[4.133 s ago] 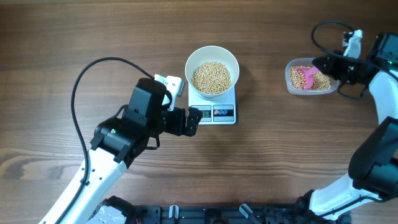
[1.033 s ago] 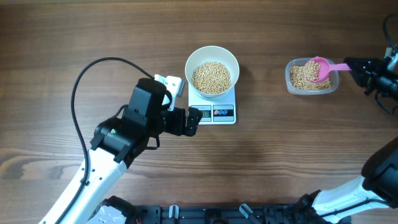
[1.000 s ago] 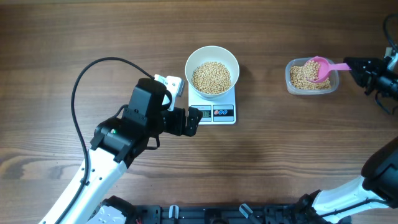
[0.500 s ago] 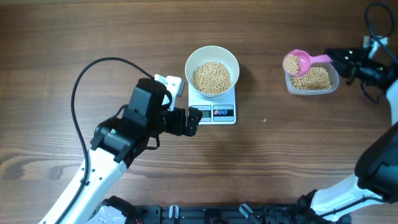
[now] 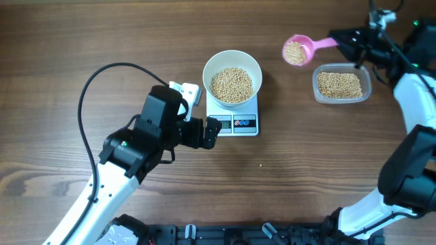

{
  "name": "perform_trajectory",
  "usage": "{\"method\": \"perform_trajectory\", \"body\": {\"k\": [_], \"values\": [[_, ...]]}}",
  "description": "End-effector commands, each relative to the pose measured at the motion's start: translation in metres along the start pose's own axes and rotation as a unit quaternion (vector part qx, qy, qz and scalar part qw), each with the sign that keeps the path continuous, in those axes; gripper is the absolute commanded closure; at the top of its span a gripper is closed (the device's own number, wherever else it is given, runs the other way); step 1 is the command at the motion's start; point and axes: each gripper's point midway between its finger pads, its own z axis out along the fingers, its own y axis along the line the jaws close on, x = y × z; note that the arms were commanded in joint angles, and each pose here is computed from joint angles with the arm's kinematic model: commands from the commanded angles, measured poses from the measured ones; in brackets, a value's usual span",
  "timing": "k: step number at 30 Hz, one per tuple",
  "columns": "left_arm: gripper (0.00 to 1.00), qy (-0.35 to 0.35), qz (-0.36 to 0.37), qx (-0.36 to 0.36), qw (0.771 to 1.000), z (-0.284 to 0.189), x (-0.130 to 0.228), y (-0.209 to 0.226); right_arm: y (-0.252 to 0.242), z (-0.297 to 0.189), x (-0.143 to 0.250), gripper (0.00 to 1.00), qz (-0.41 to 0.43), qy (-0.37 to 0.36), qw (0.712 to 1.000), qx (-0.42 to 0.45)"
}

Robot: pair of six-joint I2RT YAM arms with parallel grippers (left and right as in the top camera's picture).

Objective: Scoop item into bowl and weigh 150g on scale
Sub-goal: 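Carry the scoop over the bowl and pour soybeans in with the right gripper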

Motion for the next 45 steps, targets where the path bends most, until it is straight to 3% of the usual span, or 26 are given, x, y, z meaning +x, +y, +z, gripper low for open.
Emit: {"method": "perform_trajectory", "body": {"k": [1,10,17,25,33,41,45], "values": [[0.00,0.002,0.004,0.000,1.000,0.002,0.000,-0.001,0.011,0.031,0.011,0.96,0.038,0.035,0.999,-0.015],[0.00,0.002,0.004,0.000,1.000,0.002,0.000,-0.001,0.024,0.081,0.032,0.96,-0.001,0.054,0.998,-0.016],[0.00,0.002,0.004,0.000,1.000,0.002,0.000,-0.001,0.024,0.117,0.046,0.96,-0.131,0.046,0.990,-0.008],[0.00,0.002,0.004,0.000,1.000,0.002,0.000,-0.001,0.021,0.145,0.055,0.96,-0.254,0.030,0.967,0.010],[0.00,0.002,0.004,0.000,1.000,0.002,0.000,-0.001,0.021,0.156,0.057,0.95,-0.396,0.018,0.918,0.022],[0.00,0.002,0.004,0.000,1.000,0.002,0.000,-0.001,0.028,0.157,0.056,0.96,-0.476,-0.012,0.876,0.084],[0.00,0.002,0.004,0.000,1.000,0.002,0.000,-0.001,0.027,0.164,0.070,0.96,-0.476,0.001,0.874,0.098]]}}
